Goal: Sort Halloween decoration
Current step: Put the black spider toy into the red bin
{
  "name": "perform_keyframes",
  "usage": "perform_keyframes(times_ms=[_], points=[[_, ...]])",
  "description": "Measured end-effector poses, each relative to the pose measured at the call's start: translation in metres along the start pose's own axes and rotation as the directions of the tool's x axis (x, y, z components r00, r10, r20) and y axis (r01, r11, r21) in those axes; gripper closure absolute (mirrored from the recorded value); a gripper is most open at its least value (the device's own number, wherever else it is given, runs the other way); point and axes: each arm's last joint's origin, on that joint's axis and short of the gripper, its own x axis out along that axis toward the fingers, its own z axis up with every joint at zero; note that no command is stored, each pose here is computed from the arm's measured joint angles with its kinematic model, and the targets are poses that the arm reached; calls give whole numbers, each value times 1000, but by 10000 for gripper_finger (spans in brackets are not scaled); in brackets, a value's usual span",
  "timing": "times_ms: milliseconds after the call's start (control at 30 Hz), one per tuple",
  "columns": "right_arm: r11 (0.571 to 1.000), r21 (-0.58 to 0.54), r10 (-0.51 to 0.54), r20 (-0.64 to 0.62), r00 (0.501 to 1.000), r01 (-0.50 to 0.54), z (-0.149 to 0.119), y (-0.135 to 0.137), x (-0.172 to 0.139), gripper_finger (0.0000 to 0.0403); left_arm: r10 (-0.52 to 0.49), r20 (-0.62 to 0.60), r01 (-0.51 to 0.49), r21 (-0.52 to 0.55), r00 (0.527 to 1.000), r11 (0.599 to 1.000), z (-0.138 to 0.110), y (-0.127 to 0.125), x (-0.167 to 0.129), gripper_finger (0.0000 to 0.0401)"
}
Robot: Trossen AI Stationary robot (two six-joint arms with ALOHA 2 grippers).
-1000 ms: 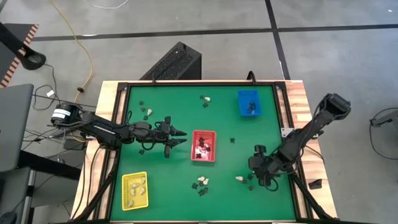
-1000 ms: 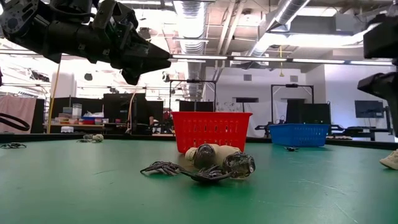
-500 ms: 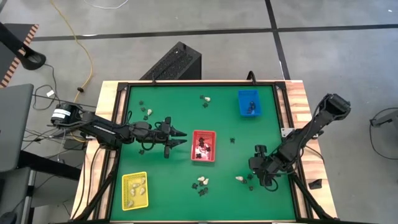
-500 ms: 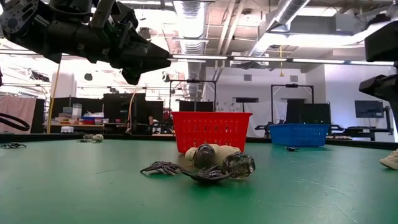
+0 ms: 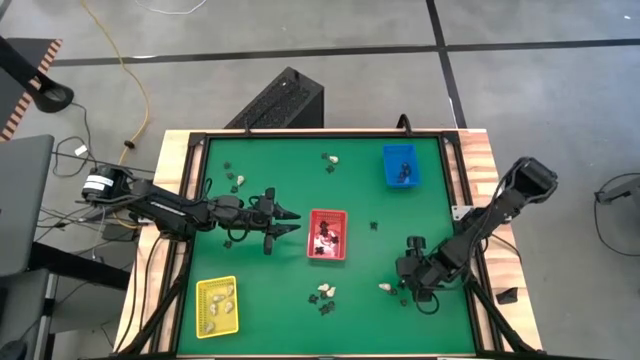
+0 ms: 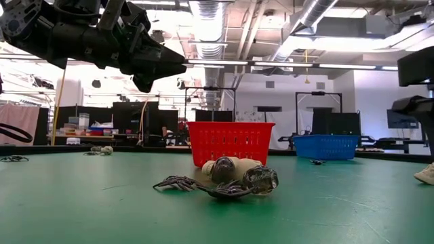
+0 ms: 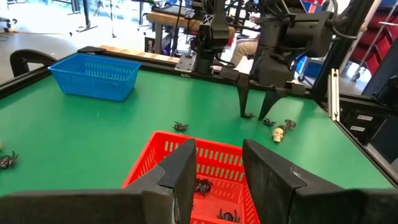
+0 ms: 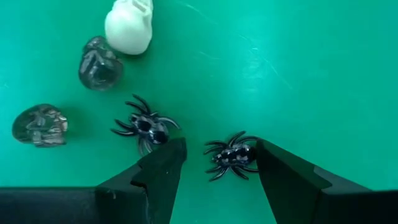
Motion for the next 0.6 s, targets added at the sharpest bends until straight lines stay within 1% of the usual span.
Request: perform_keyframes(times_ms=[133, 267, 467, 600], points=[[1000, -11, -13, -35, 999, 13, -2, 2, 9, 165, 0, 0, 0, 0, 1000, 1000, 0, 0, 0, 282], [1000, -11, -11, -37, 999, 11, -2, 2, 10, 184, 0, 0, 0, 0, 1000, 1000, 0, 0, 0, 282], [1000, -1, 19, -1, 1000, -19, -1, 0, -1, 226, 1, 0, -1, 0, 1000, 1000, 0, 0, 0, 282], [999, 6, 45, 40, 998, -46, 1, -4, -13, 247, 3, 1, -3, 0, 1000, 1000, 0, 0, 0, 282]])
